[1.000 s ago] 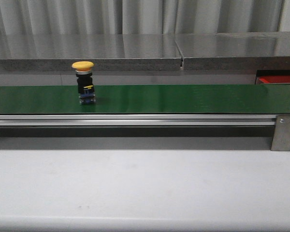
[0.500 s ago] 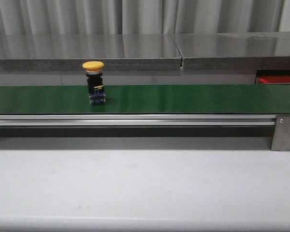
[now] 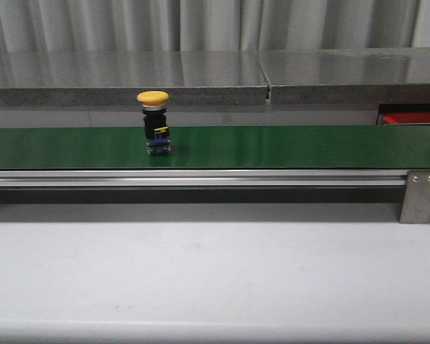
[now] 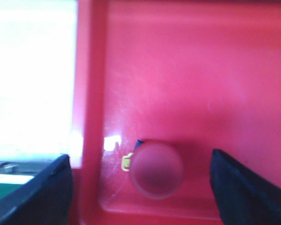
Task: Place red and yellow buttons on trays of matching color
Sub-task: 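Carry the red button into the red tray and release it, then lower the right gripper onto the yellow button on the belt and grasp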
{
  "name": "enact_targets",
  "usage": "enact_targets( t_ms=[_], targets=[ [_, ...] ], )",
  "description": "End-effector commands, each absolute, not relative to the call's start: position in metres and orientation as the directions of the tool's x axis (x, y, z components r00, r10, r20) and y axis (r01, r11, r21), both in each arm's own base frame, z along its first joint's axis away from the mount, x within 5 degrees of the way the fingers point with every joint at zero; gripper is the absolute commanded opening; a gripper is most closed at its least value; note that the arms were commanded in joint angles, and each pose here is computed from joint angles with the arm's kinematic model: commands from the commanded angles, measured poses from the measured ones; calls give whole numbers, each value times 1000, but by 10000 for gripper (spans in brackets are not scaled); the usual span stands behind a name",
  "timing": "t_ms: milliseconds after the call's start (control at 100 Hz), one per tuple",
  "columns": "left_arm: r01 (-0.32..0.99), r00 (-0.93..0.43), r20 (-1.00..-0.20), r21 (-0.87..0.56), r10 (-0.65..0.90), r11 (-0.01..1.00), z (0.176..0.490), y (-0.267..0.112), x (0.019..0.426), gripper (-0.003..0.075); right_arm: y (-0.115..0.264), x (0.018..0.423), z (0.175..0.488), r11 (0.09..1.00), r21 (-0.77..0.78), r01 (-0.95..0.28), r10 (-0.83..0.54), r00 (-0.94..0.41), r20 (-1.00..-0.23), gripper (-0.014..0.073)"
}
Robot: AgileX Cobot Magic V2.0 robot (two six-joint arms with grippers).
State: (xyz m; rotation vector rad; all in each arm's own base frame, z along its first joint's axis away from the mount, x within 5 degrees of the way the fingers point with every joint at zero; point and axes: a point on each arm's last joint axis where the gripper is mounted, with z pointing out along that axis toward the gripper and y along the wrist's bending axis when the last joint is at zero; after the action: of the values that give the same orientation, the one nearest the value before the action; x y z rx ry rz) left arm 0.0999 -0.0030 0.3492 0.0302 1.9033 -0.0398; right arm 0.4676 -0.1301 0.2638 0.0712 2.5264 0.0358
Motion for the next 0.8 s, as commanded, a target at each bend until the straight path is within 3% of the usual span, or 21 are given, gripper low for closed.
enact_targets(
  t_ms=[0,230,650,790],
  targets=[
    [38,-235,-972,-17,-8,999,363,-3,102,-20,-113,451,337,1000,10,-18,-5,-696,-718,596],
    [38,-235,-972,-17,-8,999,363,-3,102,-20,-75,422,373,994,-4,-106,-75,-676,-733,596],
    [38,-235,-972,-17,-8,999,363,-3,102,-20,22,358,343,950,45,-309,-197,-706,-680,596],
    [38,-235,-972,-17,-8,999,363,-3,102,-20,55,345,334,918,110,-380,-236,-750,-618,596]
  ],
)
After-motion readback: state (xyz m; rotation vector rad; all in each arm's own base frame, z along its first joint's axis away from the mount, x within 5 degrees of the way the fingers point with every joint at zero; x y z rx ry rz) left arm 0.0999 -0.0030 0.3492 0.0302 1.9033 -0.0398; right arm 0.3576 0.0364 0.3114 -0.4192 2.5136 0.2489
